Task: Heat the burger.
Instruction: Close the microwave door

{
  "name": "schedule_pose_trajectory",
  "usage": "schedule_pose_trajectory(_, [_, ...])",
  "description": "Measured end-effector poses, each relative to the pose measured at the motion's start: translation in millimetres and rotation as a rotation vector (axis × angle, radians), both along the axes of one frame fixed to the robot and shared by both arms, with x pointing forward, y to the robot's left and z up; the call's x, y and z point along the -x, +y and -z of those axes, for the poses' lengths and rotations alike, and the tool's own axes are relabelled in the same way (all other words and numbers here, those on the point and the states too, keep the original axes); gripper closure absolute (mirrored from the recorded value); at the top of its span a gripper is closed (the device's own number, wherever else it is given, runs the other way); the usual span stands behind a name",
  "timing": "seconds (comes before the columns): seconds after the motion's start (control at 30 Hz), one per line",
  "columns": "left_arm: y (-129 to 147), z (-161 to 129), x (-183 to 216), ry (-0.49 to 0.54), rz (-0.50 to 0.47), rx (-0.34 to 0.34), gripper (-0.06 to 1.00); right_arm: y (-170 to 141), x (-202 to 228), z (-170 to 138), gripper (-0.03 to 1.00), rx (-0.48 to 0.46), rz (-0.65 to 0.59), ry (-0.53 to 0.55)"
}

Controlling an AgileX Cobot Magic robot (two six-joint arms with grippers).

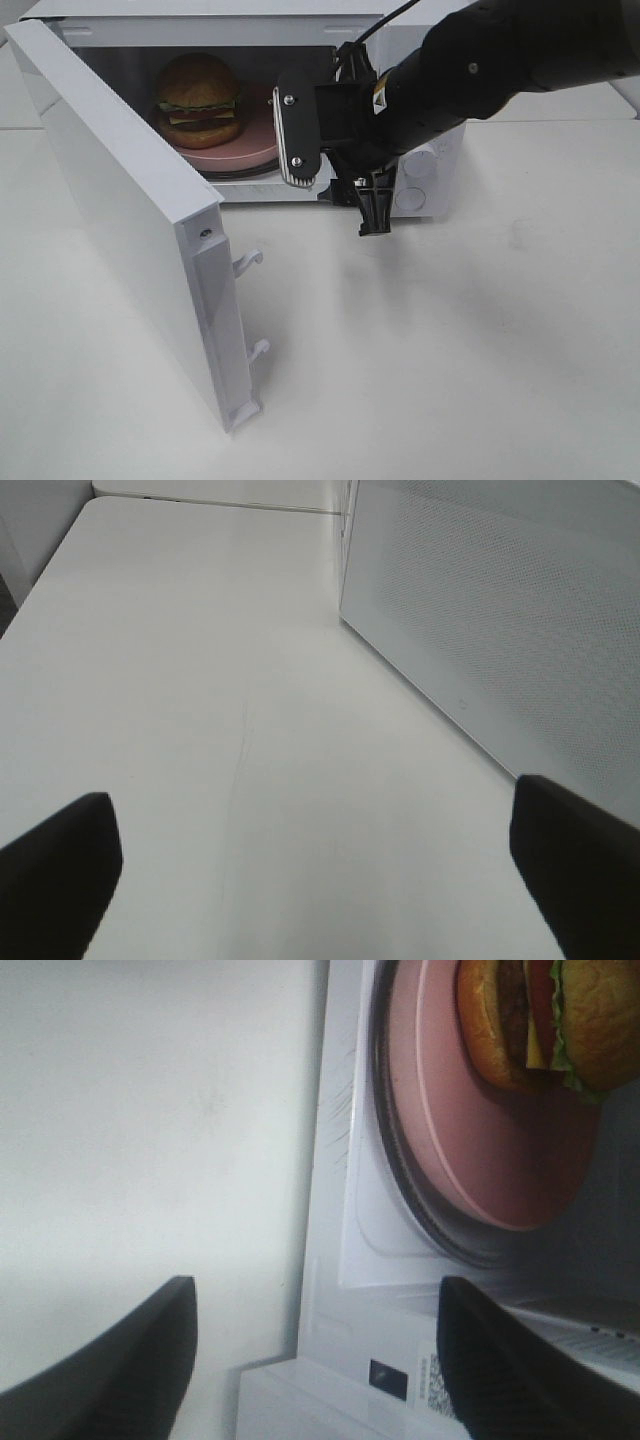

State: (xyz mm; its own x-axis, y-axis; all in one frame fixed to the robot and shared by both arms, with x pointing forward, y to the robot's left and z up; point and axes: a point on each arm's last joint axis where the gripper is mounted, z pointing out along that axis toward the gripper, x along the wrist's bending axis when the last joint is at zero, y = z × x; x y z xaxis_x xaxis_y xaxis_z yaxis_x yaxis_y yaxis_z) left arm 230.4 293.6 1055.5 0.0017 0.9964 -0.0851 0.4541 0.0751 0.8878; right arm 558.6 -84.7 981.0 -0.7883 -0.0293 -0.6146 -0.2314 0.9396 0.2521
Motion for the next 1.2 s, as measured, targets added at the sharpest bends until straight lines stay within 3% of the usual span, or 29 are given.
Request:
schedule_pose_trajectory(0.5, [0, 0, 0, 0.0, 0.0, 0.0, -0.03, -33, 49, -16, 0.3, -0.065, 0.075, 0.027])
schedule_pose_trajectory(0.73, [0, 0, 0, 0.0, 0.0, 0.0, -0.03, -50, 74, -25, 0.3, -0.147, 0.173, 0.063])
schedule_pose_trajectory(0.8, [0, 0, 0, 0.0, 0.0, 0.0, -0.03, -59, 86, -34, 0.3, -0.203, 0.26, 0.102])
schedule_pose_trajectory(0.9, [0, 0, 0, 0.0, 0.0, 0.0, -0.03, -62, 89, -37, 0.3, -0.222, 0.29, 0.116])
schedule_pose_trajectory(0.97, [0, 0, 0, 0.0, 0.0, 0.0, -0.03, -71, 101, -50, 0.27, -0.309, 0.423, 0.174])
schedule_pose_trajectory(1.07, [0, 0, 0, 0.0, 0.0, 0.0, -0.03, -77, 109, -58, 0.23, -0.368, 0.516, 0.212])
schedule_pose_trajectory(1.17, [0, 0, 0, 0.0, 0.0, 0.0, -0.03, -79, 111, -61, 0.22, -0.383, 0.54, 0.223])
schedule_pose_trajectory(1.2, [0, 0, 0, 0.0, 0.0, 0.0, -0.03, -84, 117, -64, 0.2, -0.396, 0.605, 0.261])
